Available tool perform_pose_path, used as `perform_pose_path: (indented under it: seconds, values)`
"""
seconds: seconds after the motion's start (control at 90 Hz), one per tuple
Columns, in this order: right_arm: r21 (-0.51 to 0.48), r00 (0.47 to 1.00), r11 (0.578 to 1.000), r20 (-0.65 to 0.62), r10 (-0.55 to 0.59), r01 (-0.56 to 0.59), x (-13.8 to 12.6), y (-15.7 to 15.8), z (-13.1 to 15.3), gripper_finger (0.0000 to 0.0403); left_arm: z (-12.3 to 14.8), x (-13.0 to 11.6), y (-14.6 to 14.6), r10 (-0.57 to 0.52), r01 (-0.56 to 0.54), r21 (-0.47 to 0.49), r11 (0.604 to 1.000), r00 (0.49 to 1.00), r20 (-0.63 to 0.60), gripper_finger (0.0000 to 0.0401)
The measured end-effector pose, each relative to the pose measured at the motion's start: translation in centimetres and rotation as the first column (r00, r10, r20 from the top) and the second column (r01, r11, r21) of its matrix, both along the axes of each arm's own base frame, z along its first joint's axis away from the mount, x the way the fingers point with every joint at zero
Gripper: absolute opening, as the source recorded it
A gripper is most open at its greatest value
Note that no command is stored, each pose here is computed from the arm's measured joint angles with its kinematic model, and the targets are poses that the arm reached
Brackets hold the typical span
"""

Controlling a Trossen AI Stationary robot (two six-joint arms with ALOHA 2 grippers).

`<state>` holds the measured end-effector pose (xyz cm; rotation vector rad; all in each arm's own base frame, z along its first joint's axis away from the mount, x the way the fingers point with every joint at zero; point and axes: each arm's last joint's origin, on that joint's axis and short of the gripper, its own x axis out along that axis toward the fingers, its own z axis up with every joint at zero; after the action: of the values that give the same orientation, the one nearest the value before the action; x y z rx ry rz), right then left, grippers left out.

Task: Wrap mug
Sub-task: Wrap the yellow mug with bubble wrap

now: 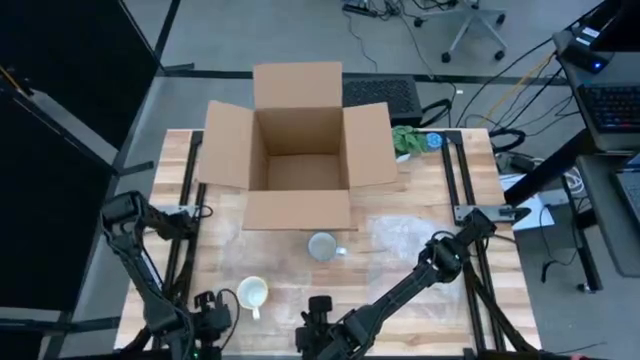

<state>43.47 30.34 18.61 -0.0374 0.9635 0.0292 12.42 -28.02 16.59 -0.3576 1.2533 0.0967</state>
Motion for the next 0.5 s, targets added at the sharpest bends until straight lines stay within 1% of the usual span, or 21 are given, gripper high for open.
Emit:
perform_pose_path:
  seconds: [0.1,0.156,0.211,0.244,0.278,0.333,0.389,0.433,0.5]
  values:
    - [0.036,1.000,0.999,0.009,-0.019,0.019,-0.2,-0.1,1.0,0.0192,0.1,0.0,0.0,0.001,-0.001,-0.007,1.000,1.000,0.003,0.0000]
    - [0.099,0.999,0.994,0.004,-0.035,0.034,-0.3,-0.1,1.8,0.0192,0.1,0.0,0.0,-0.001,0.001,-0.007,1.000,1.000,0.003,0.0000]
    - [0.189,0.996,0.978,-0.034,-0.081,0.086,-0.2,-0.4,2.3,0.0192,0.1,0.0,-0.1,-0.003,0.003,-0.011,1.000,1.000,0.003,0.0000]
    - [0.243,0.991,0.961,-0.076,-0.114,0.129,-0.2,-0.6,2.3,0.0192,0.2,0.0,-0.1,-0.003,0.003,-0.014,1.000,1.000,0.003,0.0000]
    - [0.304,0.980,0.935,-0.130,-0.150,0.183,0.0,-0.8,2.2,0.0192,0.2,-0.1,-0.1,-0.004,0.004,-0.016,1.000,1.000,0.004,0.0000]
    - [0.387,0.956,0.881,-0.214,-0.201,0.272,0.2,-1.2,2.0,0.0192,0.2,-0.1,-0.1,-0.006,0.006,-0.016,1.000,1.000,0.003,0.0000]
    - [0.457,0.934,0.826,-0.286,-0.216,0.331,0.6,-1.2,1.6,0.0192,0.2,-0.2,-0.2,-0.009,0.009,-0.018,1.000,1.000,0.002,0.0000]
    - [0.483,0.919,0.799,-0.333,-0.212,0.359,0.6,-1.0,1.1,0.0192,0.2,-0.3,-0.2,-0.016,0.016,-0.018,1.000,1.000,0.002,0.0000]
    - [0.481,0.896,0.780,-0.386,-0.220,0.399,0.4,-0.6,0.2,0.0192,0.2,-0.4,-0.3,-0.039,0.039,-0.014,0.999,0.999,0.004,0.0000]
